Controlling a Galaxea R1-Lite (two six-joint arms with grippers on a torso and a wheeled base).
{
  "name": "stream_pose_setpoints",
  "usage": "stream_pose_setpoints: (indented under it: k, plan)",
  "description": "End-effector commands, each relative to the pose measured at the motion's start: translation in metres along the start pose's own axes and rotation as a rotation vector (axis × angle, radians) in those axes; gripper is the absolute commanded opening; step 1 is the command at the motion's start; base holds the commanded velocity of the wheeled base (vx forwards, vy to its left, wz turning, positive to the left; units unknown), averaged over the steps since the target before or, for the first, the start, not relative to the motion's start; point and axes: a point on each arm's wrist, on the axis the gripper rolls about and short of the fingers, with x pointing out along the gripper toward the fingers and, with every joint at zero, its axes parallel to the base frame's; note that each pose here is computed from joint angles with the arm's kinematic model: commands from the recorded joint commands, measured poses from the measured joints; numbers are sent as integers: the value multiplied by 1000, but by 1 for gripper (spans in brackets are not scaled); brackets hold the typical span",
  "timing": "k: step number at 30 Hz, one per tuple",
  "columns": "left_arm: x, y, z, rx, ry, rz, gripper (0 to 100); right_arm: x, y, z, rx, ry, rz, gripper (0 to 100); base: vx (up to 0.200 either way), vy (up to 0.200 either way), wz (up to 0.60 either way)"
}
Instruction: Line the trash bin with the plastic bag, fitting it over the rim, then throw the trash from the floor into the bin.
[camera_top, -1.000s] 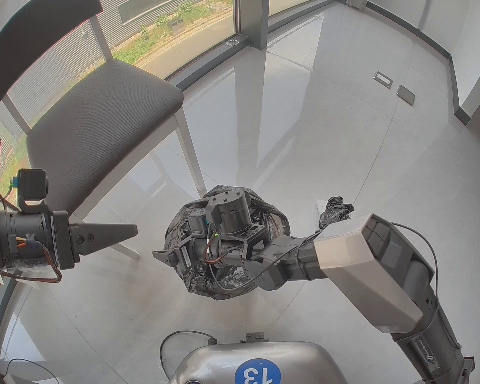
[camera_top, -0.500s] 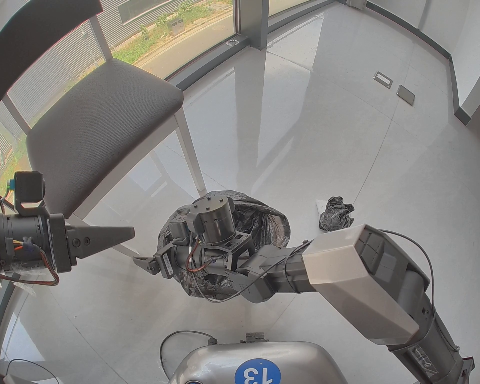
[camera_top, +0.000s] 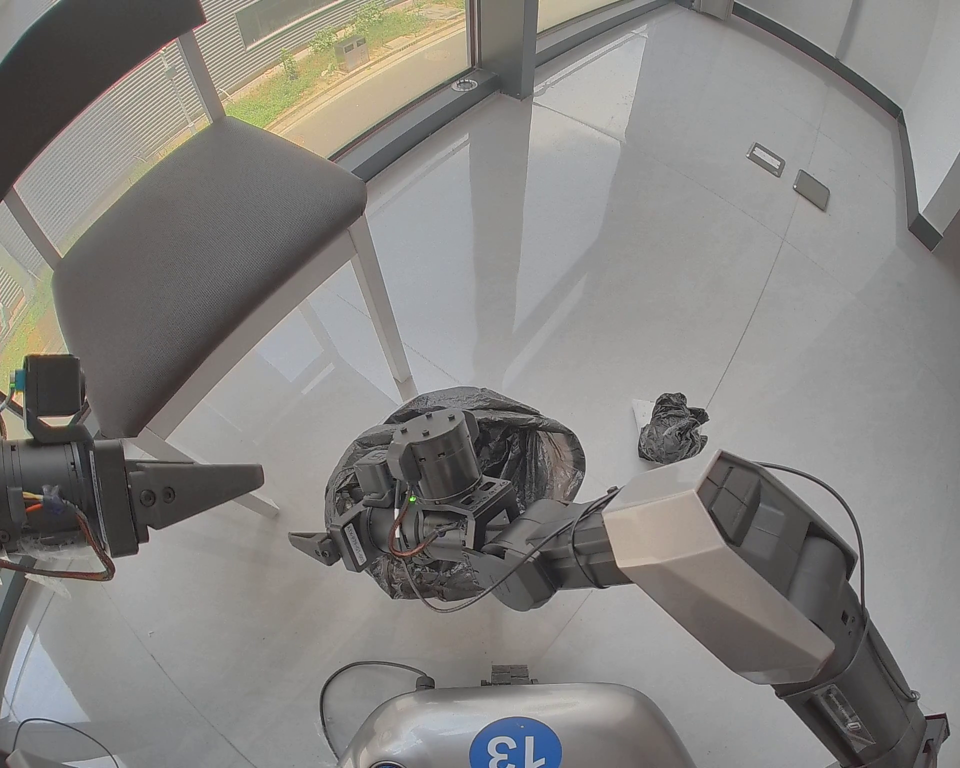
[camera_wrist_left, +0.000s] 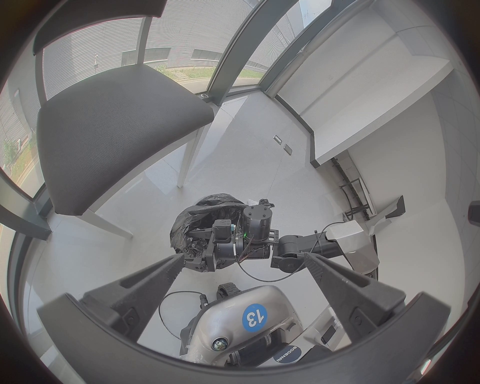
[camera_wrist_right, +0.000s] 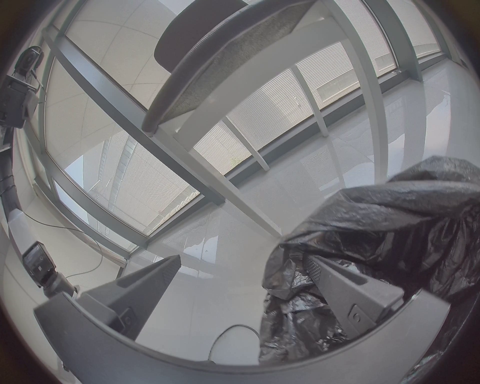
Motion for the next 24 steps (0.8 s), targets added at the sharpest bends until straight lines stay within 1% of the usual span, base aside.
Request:
stream_pose_setpoints:
  k: [1, 4, 5, 12, 16, 20, 22, 23, 24]
  plan:
    - [-1, 0, -1, 1, -4, -1, 100, -6, -15, -6, 8, 23, -30, 100, 0, 0, 0]
    - [-1, 0, -1, 0, -2, -1, 100, -9, -13, 0, 3, 10, -28, 100, 0, 0, 0]
    - [-1, 0, -1, 1, -4, -1, 100, -14, -10, 11, -5, -9, -25, 100, 0, 0, 0]
    - [-2, -1, 1, 4, -20, -4, 100, -32, -4, 43, -19, -74, -25, 100, 0, 0, 0]
    - [-2, -1, 3, 5, -24, -6, 100, -42, -8, 47, -13, -69, -37, 100, 0, 0, 0]
    - [-1, -1, 4, 6, -23, -5, 100, -57, -22, 45, -11, -50, -76, 100, 0, 0, 0]
    - [0, -1, 4, 5, -23, -7, 100, -68, -33, 53, -69, -63, -104, 100, 0, 0, 0]
    - [1, -1, 4, 7, -24, -9, 100, -73, -39, 57, -117, -68, -120, 100, 0, 0, 0]
    - [1, -1, 4, 7, -25, -10, 100, -75, -41, 59, -133, -71, -126, 100, 0, 0, 0]
